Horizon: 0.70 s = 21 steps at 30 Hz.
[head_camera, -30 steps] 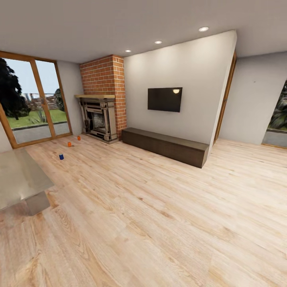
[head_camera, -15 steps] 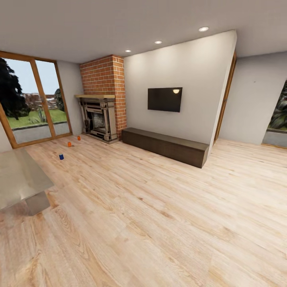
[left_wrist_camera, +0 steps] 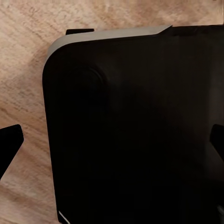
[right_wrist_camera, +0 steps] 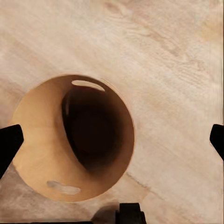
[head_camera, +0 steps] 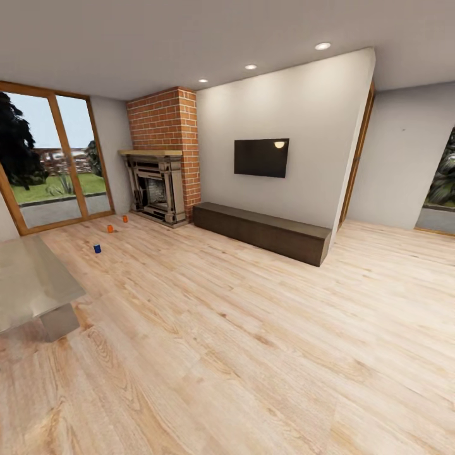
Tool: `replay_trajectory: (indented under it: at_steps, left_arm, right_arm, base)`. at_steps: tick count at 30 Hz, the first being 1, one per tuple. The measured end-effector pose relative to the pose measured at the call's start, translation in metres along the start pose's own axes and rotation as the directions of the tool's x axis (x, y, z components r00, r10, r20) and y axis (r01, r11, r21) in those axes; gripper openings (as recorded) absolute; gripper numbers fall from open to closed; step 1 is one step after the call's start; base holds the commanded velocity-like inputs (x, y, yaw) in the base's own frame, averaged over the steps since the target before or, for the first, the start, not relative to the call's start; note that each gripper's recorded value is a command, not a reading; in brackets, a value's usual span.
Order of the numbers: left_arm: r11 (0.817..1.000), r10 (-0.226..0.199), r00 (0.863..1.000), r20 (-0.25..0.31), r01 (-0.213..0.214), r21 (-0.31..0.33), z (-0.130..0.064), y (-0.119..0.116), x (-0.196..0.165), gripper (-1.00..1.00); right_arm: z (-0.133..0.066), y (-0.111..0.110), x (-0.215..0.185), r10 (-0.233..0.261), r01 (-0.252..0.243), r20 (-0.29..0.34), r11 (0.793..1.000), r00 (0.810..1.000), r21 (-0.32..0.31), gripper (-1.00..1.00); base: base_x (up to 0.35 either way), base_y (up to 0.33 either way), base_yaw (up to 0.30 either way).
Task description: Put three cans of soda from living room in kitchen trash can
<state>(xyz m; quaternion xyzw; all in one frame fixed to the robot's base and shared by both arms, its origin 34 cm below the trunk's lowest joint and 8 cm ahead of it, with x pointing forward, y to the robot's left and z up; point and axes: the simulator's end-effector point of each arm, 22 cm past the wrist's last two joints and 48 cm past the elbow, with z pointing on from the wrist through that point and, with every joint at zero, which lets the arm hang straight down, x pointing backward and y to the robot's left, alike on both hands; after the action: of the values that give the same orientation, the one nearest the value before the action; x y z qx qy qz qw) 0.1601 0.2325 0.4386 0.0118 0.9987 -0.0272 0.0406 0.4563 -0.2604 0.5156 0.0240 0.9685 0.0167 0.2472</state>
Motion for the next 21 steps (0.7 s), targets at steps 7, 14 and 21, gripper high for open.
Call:
replay_trajectory:
  at_steps: [7, 14, 21]
  left_arm:
    - [1.000, 0.001, 1.000, 0.022, -0.001, 0.017, 0.000, -0.003, -0.011, 1.00]
    - [0.999, 0.001, 1.000, 0.026, -0.002, 0.039, 0.000, -0.008, -0.013, 1.00]
    - [0.999, -0.004, 1.000, 0.021, 0.003, 0.046, 0.000, -0.011, -0.014, 1.00]
  right_arm:
    - [-0.014, 0.004, -0.088, -0.006, 0.007, 0.189, 1.000, 0.982, -0.003, 1.00]
    - [-0.023, 0.002, -0.117, -0.006, 0.006, 0.247, 1.000, 0.969, 0.002, 1.00]
    - [-0.023, -0.002, -0.118, -0.002, 0.000, 0.248, 1.000, 0.969, 0.005, 1.00]
  base:
    - [0.000, 0.000, 0.000]
    - [0.000, 0.000, 0.000]
    - [0.000, 0.000, 0.000]
